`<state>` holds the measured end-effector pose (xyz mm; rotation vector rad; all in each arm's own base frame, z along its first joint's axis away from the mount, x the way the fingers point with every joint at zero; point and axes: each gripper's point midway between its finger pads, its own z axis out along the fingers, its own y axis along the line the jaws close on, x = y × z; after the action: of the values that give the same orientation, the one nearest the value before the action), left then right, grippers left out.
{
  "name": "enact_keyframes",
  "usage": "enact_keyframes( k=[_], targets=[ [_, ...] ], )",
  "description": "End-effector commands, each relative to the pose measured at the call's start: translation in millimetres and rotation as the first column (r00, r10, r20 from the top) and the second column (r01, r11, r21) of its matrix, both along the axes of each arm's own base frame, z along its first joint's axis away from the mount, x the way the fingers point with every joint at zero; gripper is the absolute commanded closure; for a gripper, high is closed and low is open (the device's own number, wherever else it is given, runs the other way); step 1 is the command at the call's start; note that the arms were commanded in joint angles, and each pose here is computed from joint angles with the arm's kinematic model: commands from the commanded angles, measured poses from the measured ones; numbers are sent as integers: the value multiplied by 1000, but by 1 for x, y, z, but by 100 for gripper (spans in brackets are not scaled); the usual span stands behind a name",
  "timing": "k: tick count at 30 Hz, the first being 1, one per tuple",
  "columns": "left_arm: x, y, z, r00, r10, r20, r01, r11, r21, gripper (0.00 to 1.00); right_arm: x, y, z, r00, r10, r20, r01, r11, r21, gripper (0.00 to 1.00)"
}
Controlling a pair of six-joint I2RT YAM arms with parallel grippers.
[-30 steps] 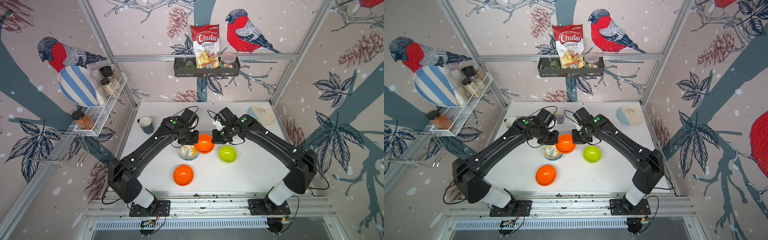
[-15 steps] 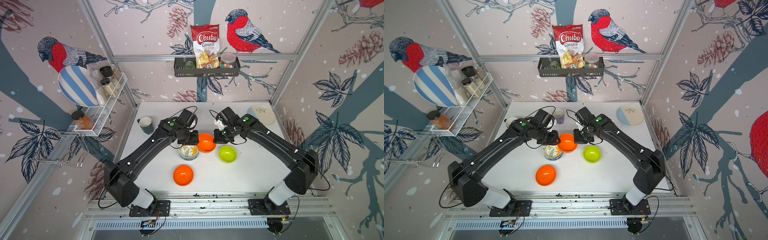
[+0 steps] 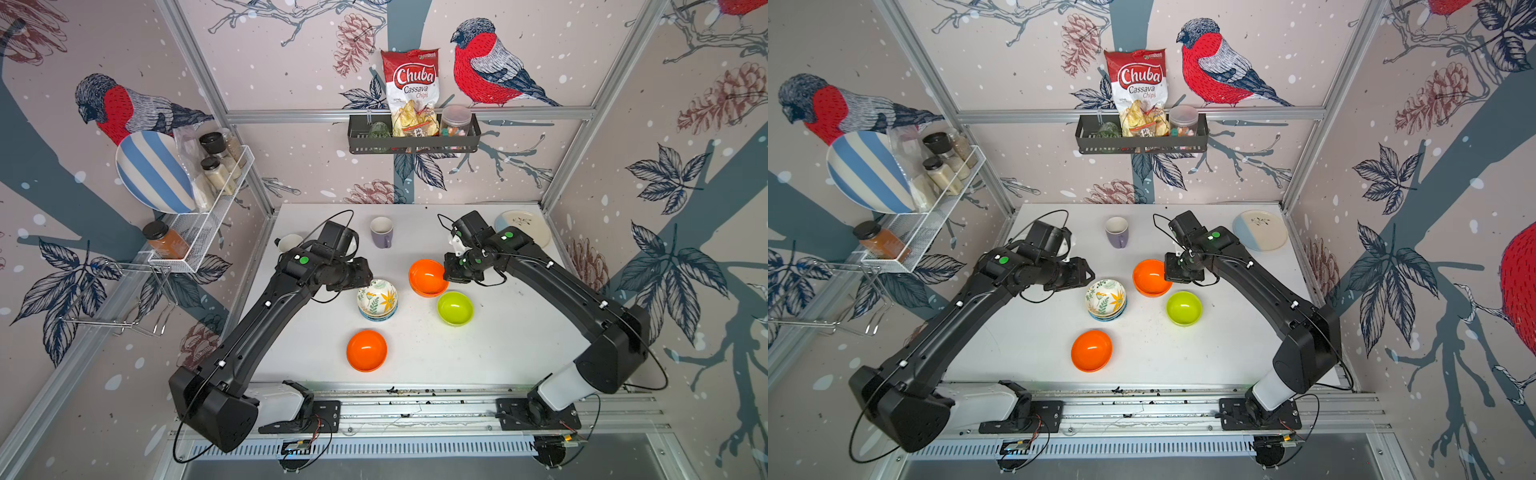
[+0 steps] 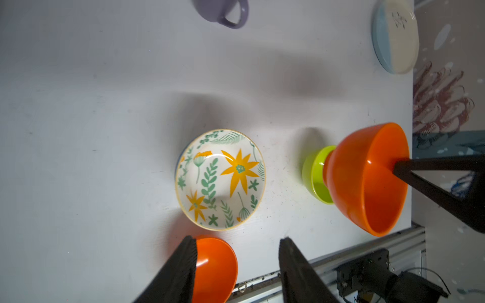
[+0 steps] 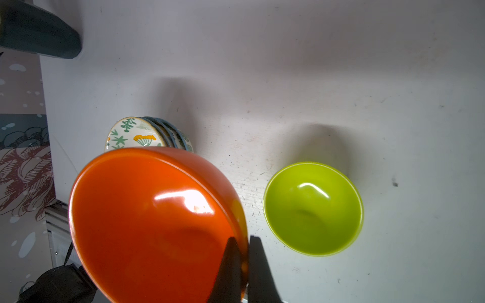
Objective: Stack the bowls
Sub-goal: Place the bowl on the bowl.
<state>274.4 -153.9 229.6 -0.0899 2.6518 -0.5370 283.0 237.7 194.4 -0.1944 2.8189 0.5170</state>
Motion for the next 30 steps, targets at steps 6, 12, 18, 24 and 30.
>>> enact_keyframes(
  k=[6, 12, 18, 24, 30],
  targets=[
    [-9, 48, -31, 993, 114, -10, -113, 993, 42, 48, -2, -40, -17, 998, -68, 14, 69, 993, -93, 100],
    [-20, 56, -49, 990, 137, -33, -134, 989, 60, 48, -8, -60, -35, 995, -103, -4, 102, 989, -110, 100],
    [-25, 59, -58, 988, 143, -49, -140, 988, 69, 48, -9, -73, -55, 988, -150, -23, 147, 986, -78, 100],
    [-27, 60, -63, 988, 141, -58, -136, 988, 72, 48, -12, -73, -68, 987, -154, -46, 152, 987, -52, 100],
    [-29, 58, -70, 988, 133, -76, -128, 990, 66, 48, -15, -74, -79, 988, -149, -51, 146, 988, -54, 100]
  ],
)
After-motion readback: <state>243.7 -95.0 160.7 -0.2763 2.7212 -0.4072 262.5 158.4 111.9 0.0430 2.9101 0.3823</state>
